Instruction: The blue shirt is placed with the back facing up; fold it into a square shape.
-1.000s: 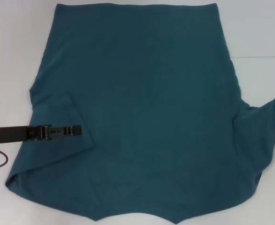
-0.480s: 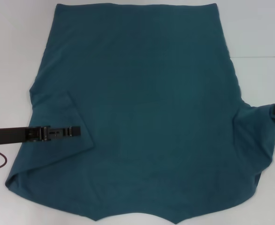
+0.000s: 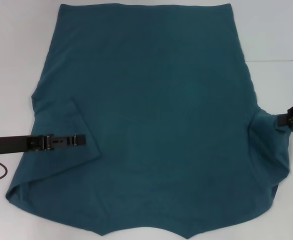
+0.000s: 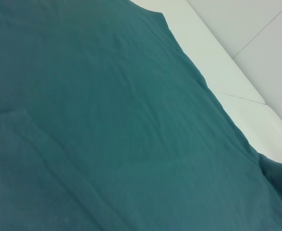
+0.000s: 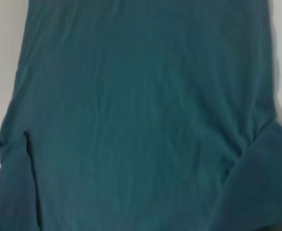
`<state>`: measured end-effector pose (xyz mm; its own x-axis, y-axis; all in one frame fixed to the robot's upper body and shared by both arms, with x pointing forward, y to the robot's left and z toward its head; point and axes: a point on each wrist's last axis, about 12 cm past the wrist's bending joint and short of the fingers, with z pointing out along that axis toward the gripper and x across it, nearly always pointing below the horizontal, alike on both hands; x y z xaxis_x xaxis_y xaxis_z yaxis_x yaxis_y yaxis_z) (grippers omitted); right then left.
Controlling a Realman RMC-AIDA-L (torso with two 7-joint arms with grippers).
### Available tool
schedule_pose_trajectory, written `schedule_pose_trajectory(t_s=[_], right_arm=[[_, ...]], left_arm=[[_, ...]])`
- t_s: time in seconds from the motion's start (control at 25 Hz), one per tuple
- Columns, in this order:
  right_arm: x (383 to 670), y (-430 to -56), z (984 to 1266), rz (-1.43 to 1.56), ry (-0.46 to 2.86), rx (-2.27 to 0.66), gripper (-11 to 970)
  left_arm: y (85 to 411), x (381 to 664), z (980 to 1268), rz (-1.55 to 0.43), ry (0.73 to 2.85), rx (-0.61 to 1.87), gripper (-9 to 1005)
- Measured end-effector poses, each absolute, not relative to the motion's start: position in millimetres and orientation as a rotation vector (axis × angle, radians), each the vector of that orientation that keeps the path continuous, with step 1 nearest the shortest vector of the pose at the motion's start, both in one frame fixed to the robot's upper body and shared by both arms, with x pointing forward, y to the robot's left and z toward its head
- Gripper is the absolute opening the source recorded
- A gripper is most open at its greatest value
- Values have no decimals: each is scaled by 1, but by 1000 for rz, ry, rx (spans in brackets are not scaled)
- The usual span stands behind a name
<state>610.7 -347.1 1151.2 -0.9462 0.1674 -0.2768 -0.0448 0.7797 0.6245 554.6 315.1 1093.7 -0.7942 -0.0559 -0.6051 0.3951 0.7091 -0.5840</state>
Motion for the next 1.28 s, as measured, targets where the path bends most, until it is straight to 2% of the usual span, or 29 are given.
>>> schedule_pose_trajectory(t_s=[0.28,0.76,1.04,1.28], right_arm=[[620,-334,1160,943,2646,19,26],[643,-277,1166,917,2634,-180,27],[644,-273,1160,914,2645,-130,27],[643,-272,1156,934,2648,-113,107]], left_arm=[[315,555,1094,-976,2309,259,962],[316,555,1093,-965,2308,245,962],[317,555,1093,-960,2309,238,962],[318,556,1092,-948,2307,235,962]])
